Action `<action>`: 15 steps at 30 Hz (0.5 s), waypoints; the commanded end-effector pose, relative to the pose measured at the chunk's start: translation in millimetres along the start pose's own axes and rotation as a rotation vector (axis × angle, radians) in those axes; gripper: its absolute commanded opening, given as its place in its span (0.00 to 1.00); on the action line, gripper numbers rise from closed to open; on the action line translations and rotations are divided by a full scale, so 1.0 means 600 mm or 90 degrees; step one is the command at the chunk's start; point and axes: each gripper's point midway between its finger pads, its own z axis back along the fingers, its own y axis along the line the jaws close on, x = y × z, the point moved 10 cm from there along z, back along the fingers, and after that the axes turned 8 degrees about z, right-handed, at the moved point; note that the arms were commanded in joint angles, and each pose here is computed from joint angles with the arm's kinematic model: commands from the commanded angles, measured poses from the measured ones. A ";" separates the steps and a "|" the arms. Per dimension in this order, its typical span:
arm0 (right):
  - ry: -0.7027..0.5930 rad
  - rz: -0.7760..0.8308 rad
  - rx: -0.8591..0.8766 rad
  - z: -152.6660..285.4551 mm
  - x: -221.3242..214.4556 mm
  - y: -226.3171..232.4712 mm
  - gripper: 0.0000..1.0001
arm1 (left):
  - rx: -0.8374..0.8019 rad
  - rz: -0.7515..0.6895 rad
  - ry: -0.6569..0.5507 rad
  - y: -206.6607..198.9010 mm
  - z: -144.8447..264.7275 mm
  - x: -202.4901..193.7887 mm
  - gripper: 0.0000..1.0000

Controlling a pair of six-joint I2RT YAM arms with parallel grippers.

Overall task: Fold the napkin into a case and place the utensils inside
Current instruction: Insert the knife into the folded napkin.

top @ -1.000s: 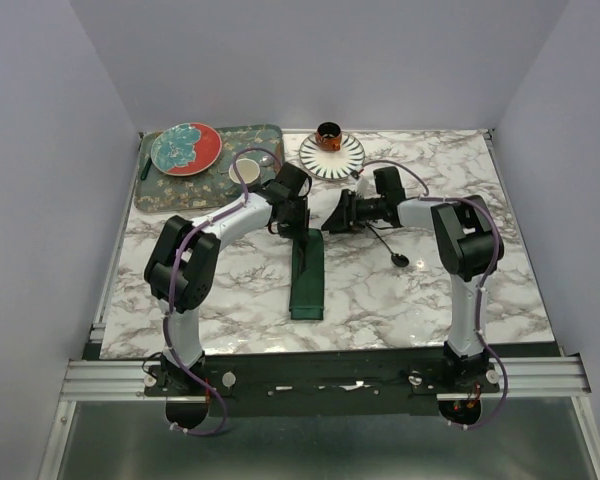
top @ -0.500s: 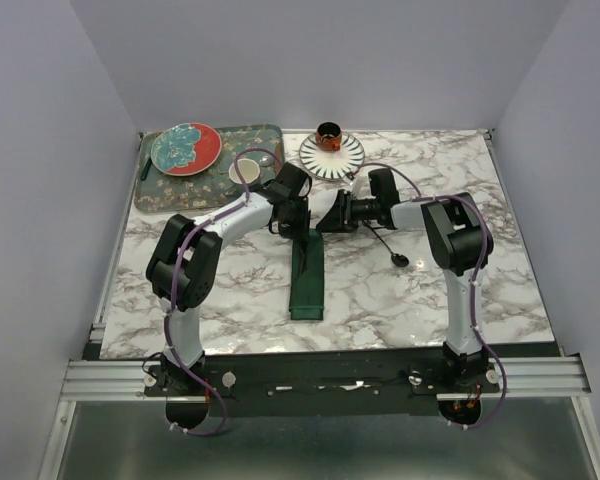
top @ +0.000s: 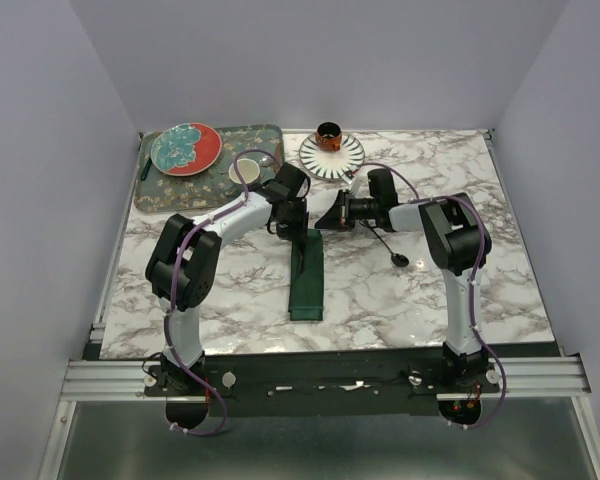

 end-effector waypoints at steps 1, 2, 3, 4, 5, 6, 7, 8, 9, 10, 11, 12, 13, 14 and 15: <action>-0.010 0.016 0.016 -0.002 0.007 0.010 0.01 | -0.021 -0.008 0.003 -0.003 0.024 -0.004 0.00; -0.001 0.013 0.022 -0.004 0.007 0.010 0.03 | -0.022 -0.008 0.002 -0.004 0.026 -0.004 0.00; 0.009 0.006 0.027 -0.006 0.005 0.007 0.17 | -0.023 -0.008 0.002 -0.004 0.026 -0.004 0.00; 0.013 0.008 0.032 -0.006 0.007 0.007 0.34 | -0.023 -0.009 0.004 -0.004 0.025 -0.004 0.00; 0.015 0.008 0.029 -0.005 0.006 0.006 0.56 | -0.020 -0.008 0.004 -0.003 0.023 -0.004 0.00; 0.020 0.012 0.027 -0.006 0.004 0.006 0.62 | -0.020 -0.010 0.003 -0.003 0.022 -0.003 0.00; 0.024 0.017 0.028 -0.005 0.004 0.005 0.68 | -0.020 -0.010 0.002 -0.002 0.022 -0.001 0.00; 0.030 0.010 0.029 -0.005 0.001 0.004 0.70 | -0.018 -0.010 0.002 -0.001 0.020 -0.002 0.00; 0.034 0.007 0.029 -0.005 -0.001 0.004 0.73 | -0.016 -0.010 0.001 0.000 0.019 -0.002 0.00; 0.038 0.008 0.027 -0.004 -0.003 0.003 0.75 | -0.016 -0.009 0.001 0.001 0.019 -0.001 0.00; 0.046 -0.002 0.021 -0.001 -0.012 0.001 0.81 | -0.016 -0.010 0.002 0.001 0.018 -0.002 0.00; 0.048 -0.003 0.017 0.001 -0.016 0.001 0.83 | -0.015 -0.009 0.002 0.002 0.017 -0.001 0.00; 0.049 0.001 0.005 0.001 -0.021 -0.002 0.83 | -0.016 -0.010 0.003 0.001 0.016 -0.001 0.00; 0.053 -0.003 0.001 0.005 -0.025 0.001 0.82 | -0.015 -0.009 0.001 0.002 0.016 0.000 0.00; 0.058 -0.011 -0.003 0.007 -0.033 -0.001 0.79 | -0.015 -0.009 0.001 0.002 0.015 0.000 0.00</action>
